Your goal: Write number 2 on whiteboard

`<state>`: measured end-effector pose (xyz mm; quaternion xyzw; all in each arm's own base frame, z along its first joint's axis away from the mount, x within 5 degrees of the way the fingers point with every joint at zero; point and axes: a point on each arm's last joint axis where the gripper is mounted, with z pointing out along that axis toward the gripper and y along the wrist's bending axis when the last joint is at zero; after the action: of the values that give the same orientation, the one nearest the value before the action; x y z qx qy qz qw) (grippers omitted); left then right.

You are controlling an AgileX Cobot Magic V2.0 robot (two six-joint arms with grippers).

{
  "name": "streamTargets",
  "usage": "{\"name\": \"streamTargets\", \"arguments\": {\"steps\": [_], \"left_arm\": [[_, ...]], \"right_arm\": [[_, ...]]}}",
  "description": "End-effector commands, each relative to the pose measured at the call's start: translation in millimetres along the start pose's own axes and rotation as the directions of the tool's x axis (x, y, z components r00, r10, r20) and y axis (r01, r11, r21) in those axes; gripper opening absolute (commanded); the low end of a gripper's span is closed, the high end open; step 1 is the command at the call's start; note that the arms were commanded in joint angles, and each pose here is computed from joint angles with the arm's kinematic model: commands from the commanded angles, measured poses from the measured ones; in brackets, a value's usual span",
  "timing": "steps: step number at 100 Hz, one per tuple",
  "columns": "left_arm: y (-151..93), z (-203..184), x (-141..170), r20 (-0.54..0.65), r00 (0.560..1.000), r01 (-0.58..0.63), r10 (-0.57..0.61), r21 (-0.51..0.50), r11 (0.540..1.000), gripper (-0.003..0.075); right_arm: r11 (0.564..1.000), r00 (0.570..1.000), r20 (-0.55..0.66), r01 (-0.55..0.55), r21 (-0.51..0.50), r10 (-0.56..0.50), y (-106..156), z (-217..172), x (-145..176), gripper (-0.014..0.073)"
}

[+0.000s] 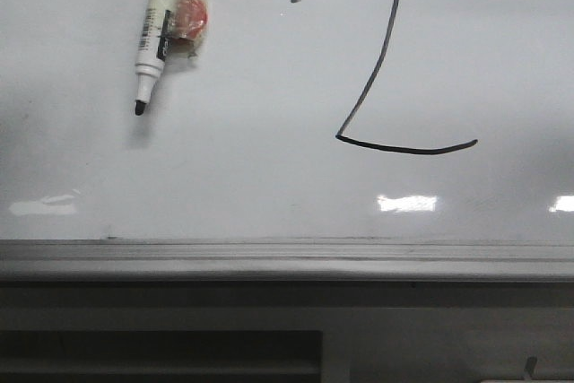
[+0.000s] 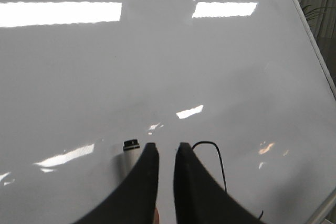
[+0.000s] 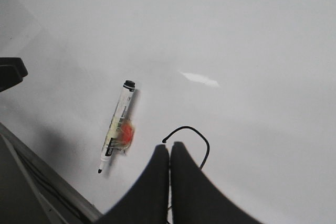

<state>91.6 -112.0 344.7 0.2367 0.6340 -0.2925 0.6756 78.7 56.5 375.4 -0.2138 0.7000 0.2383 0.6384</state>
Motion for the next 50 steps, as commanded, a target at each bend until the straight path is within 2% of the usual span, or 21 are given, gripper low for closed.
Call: {"name": "streamTargets", "arguments": {"steps": [1, 17, 39, 50], "left_arm": [[0, -10, -1, 0.022, 1.0, -0.014, 0.013, 0.035, 0.999, -0.002], [2, -32, 18, 0.029, 0.997, -0.07, 0.067, 0.091, 0.993, -0.002], [14, -68, 41, 0.101, 0.994, -0.052, 0.042, 0.099, 0.994, -0.002], [18, -83, 49, 0.147, 0.989, -0.042, 0.026, 0.105, 0.994, -0.002]], "right_arm": [[0.998, 0.993, 0.11, 0.021, 0.066, -0.028, 2, -15, 1, -0.0053], [0.994, 0.989, 0.14, 0.021, 0.103, -0.035, 6, -34, 47, -0.0055], [0.993, 0.982, 0.182, 0.034, 0.111, -0.054, 12, -49, 106, -0.0055], [0.995, 0.99, 0.144, -0.017, 0.099, 0.002, 9, -42, 120, -0.0055]]}}
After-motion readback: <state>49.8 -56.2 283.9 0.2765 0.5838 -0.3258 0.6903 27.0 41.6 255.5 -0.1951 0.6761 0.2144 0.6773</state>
